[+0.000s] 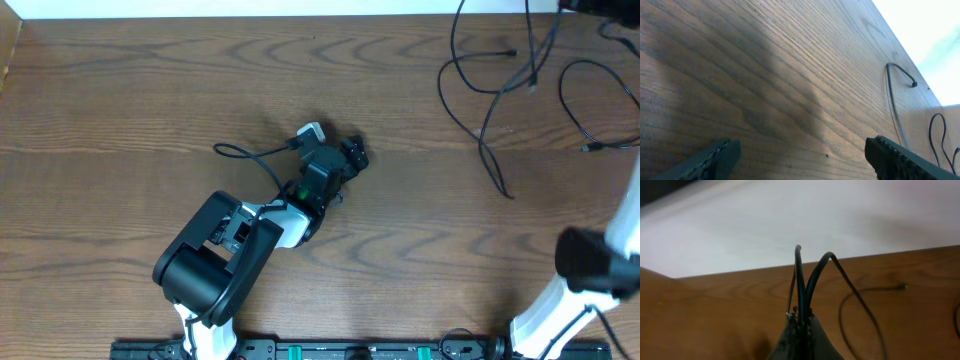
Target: Untangle cables
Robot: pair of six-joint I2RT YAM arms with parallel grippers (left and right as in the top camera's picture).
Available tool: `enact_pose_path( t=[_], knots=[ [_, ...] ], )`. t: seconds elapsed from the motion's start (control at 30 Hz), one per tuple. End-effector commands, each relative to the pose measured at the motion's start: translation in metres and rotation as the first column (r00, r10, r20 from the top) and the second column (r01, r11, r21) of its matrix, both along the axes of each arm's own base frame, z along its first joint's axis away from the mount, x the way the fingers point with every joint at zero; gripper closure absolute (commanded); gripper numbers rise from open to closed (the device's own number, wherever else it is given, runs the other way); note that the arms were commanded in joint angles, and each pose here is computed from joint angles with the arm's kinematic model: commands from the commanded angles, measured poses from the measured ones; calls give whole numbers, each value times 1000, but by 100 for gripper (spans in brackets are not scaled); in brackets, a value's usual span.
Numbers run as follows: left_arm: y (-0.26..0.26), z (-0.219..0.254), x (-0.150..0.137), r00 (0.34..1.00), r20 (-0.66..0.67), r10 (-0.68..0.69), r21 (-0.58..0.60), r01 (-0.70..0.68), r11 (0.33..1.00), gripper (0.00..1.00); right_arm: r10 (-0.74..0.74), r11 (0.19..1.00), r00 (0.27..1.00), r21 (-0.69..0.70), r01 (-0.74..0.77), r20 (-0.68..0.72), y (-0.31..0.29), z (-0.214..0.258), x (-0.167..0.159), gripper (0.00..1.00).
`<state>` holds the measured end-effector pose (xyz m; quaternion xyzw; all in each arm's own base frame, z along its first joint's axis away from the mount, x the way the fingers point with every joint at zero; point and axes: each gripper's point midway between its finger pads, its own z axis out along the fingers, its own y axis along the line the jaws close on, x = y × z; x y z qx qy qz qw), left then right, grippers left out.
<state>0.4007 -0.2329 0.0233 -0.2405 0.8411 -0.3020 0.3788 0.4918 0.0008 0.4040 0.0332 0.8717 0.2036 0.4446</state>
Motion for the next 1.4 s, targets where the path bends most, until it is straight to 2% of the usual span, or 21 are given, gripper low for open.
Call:
enact_pose_path(
  t=[0.0, 0.1, 0.2, 0.47, 0.57, 0.6, 0.63, 0.67, 0.87, 0.93, 0.97, 1.1, 1.17, 1.2, 1.33, 1.37],
  knots=[
    [27, -60, -31, 987, -159, 26, 112, -8, 994, 11, 27, 994, 1000, -102, -29, -15, -18, -37, 30, 99],
    [27, -60, -31, 987, -158, 26, 112, -8, 994, 11, 19, 978, 998, -207, -30, -56, -35, -85, 63, 99],
    [27, -60, -31, 987, -159, 26, 113, -8, 994, 11, 31, 962, 994, -265, -59, -109, -43, -123, 77, 99],
    [28, -61, -31, 987, -159, 32, 119, -13, 993, 11, 42, 970, 950, -216, -113, -308, -45, -225, 91, 99],
    [29, -61, -31, 986, -163, 33, 122, -13, 992, 11, 41, 974, 929, -194, -119, -367, -45, -250, 89, 89],
    [29, -61, -31, 986, -163, 33, 122, -14, 992, 11, 40, 974, 925, -190, -120, -378, -45, -254, 88, 81],
    [29, -61, -31, 986, -163, 33, 122, -14, 992, 11, 39, 976, 919, -184, -119, -392, -44, -260, 87, 61],
    [29, -62, -32, 986, -164, 34, 123, -13, 992, 11, 40, 976, 915, -179, -121, -403, -44, -263, 85, 51],
    [29, -62, -32, 986, -164, 34, 123, -13, 992, 11, 49, 976, 885, -164, -140, -462, -38, -270, 72, 40],
    [29, -62, -32, 986, -164, 33, 123, -13, 992, 11, 25, 974, 861, -182, -136, -508, -41, -276, 61, 28],
    [29, -62, -32, 986, -164, 33, 123, -13, 992, 11, 3, 972, 848, -197, -126, -529, -45, -279, 57, 18],
    [29, -62, -32, 986, -165, 33, 122, -13, 992, 11, -210, 954, 789, -298, 36, -578, -73, -287, 47, 13],
    [29, -62, -32, 986, -164, 33, 123, -13, 992, 11, -252, 938, 789, -342, 58, -560, -82, -289, 51, 12],
    [29, -62, -32, 986, -164, 34, 123, -13, 992, 11, -258, 932, 797, -357, 57, -546, -85, -294, 55, 21],
    [29, -62, -32, 986, -165, 33, 122, -13, 992, 11, -258, 931, 800, -361, 56, -541, -90, -324, 62, 75],
    [29, -62, -32, 986, -165, 33, 122, -13, 992, 11, -261, 931, 799, -361, 60, -541, -93, -333, 62, 85]
  ],
)
